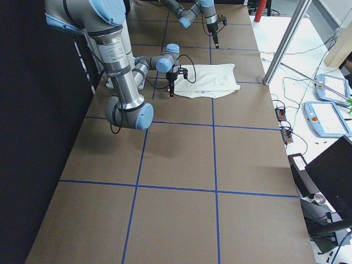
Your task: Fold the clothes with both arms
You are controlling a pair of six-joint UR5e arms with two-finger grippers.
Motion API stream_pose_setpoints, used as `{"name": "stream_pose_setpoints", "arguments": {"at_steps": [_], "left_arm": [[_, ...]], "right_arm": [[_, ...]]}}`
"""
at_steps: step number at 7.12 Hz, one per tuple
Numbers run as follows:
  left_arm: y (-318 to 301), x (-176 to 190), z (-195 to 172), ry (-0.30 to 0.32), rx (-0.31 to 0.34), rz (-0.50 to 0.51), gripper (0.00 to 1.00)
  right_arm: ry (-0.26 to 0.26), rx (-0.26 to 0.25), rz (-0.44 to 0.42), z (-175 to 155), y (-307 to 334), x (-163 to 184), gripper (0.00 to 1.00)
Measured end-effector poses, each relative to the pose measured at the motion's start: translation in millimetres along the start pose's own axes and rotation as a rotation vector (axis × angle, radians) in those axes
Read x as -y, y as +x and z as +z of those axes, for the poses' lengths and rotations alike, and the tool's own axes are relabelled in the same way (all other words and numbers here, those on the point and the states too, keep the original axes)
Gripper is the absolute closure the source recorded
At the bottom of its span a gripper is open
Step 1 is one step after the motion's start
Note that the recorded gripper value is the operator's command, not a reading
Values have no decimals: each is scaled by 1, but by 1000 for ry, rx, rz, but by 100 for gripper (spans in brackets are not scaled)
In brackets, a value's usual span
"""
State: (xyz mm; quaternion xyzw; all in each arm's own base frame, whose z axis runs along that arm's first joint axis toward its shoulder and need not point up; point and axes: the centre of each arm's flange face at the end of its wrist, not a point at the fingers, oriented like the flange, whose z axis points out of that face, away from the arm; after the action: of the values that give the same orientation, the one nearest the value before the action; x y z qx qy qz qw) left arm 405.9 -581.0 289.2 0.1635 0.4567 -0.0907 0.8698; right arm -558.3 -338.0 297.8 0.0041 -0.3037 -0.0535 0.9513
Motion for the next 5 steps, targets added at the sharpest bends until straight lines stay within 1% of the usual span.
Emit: {"name": "stream_pose_setpoints", "arguments": {"at_steps": [3,5], "left_arm": [[5,-4,1,-6,-6,1,0],[9,-9,2,-11,-11,4,0]], "right_arm": [[17,-34,30,2,30,22,0],[23,-64,26,9,64,36,0]]}}
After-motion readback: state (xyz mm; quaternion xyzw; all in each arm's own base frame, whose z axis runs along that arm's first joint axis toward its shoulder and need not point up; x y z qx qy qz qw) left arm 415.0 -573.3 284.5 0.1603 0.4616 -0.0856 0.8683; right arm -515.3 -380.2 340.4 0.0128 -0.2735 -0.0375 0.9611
